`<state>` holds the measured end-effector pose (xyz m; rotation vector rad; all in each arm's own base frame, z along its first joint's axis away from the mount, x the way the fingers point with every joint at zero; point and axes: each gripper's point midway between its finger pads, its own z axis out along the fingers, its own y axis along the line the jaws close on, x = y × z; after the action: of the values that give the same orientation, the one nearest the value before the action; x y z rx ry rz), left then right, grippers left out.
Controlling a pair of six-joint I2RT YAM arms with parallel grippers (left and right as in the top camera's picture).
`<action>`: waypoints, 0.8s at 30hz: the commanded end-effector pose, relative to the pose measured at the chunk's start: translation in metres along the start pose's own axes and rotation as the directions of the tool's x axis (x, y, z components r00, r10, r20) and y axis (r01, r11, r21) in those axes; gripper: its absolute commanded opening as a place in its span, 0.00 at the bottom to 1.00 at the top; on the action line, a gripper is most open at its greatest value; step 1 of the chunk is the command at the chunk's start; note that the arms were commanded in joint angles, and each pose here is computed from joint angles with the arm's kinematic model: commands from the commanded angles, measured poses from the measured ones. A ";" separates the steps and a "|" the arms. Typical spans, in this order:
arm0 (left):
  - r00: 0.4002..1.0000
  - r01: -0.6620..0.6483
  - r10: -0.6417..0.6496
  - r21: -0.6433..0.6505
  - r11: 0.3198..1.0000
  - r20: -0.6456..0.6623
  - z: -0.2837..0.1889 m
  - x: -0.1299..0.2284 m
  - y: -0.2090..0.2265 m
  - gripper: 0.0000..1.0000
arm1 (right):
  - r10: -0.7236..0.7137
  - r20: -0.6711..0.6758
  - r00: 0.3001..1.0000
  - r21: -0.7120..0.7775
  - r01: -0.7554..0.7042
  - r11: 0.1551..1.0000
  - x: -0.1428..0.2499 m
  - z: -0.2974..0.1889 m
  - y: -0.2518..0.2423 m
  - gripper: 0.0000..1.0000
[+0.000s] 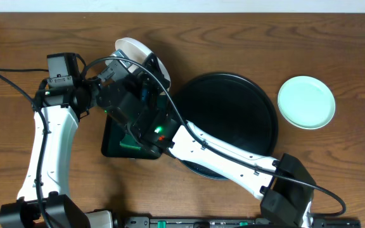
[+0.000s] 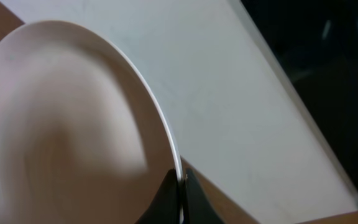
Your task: Clean dirty plates on tray and stack at the side
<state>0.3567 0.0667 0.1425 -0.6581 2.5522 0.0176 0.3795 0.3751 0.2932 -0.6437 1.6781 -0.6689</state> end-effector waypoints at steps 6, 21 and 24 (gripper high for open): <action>1.000 0.014 -0.014 -0.004 1.000 0.021 -0.005 -0.007 0.001 0.80 | 0.274 -0.111 0.955 -0.173 -0.290 0.941 0.025 0.011 0.020 0.01; 1.000 0.014 -0.014 -0.004 1.000 0.021 -0.005 -0.007 0.001 0.80 | 0.527 -0.571 0.630 -0.250 -0.745 0.619 0.105 0.068 0.024 0.01; 1.000 0.014 -0.014 -0.004 1.000 0.021 -0.004 -0.007 0.001 0.80 | 0.531 -0.603 0.595 -0.254 -0.775 0.579 0.111 0.074 0.010 0.01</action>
<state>0.3567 0.0667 0.1425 -0.6582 2.5521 0.0181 0.4331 0.2926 0.1734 -0.1750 2.3690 0.0196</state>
